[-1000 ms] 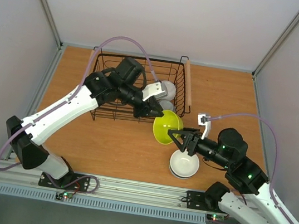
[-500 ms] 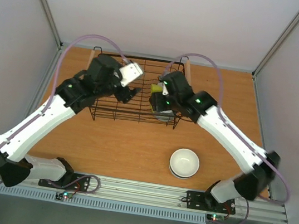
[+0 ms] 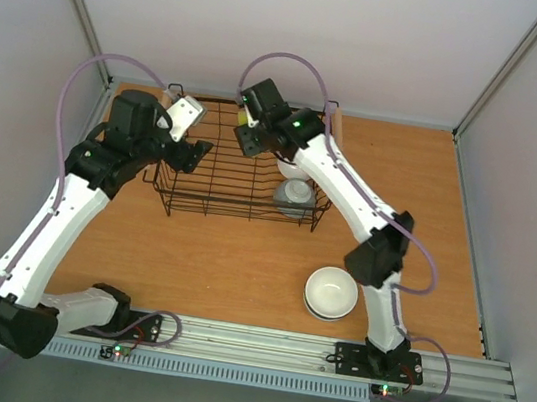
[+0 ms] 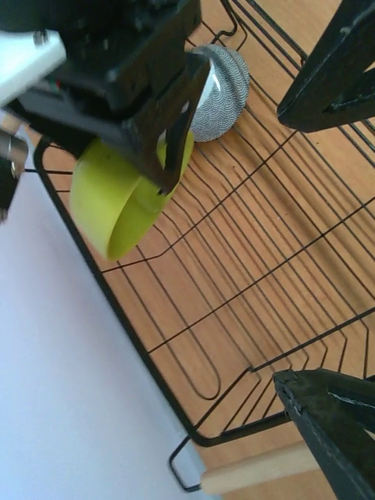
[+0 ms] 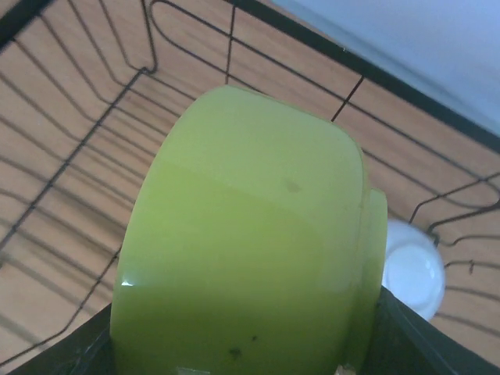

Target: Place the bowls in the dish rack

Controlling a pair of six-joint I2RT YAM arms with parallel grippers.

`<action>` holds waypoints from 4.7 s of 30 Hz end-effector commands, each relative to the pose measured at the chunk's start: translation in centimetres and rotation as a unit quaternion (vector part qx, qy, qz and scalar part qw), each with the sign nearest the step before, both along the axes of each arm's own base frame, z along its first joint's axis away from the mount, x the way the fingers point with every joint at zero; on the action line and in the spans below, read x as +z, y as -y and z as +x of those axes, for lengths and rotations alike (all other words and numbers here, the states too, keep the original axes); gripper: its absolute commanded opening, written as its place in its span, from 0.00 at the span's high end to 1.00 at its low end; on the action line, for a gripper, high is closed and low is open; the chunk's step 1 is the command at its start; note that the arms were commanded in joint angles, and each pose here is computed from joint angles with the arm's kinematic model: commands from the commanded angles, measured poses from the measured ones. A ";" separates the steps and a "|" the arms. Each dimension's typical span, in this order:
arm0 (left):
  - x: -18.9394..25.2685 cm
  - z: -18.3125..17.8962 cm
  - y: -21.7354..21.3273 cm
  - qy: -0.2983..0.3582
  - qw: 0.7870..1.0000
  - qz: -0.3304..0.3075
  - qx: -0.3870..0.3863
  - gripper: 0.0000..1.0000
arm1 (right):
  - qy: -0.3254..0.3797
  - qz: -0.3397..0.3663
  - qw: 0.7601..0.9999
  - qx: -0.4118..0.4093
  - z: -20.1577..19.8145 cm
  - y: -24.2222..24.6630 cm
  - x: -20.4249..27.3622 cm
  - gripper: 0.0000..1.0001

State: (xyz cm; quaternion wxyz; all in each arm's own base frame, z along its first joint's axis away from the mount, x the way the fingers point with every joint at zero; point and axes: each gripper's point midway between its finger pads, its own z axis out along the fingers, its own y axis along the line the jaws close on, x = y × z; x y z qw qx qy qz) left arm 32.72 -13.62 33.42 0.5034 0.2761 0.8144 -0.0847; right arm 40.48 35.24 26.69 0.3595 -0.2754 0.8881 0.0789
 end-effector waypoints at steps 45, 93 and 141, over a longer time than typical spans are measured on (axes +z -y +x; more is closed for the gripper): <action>-3.0 0.0 0.5 -0.077 0.993 -0.083 -0.036 0.17 | 0.003 -0.313 0.946 0.083 4.3 -2.9 -17.8 0.01; -12.3 -8.6 19.2 -0.208 0.936 0.037 -0.282 0.23 | 0.100 0.284 0.926 -0.226 -15.6 25.8 4.2 0.61; -22.6 -16.4 32.4 -0.212 0.876 0.231 -0.366 0.62 | 0.000 0.289 0.923 -0.255 -21.7 27.1 -4.6 0.60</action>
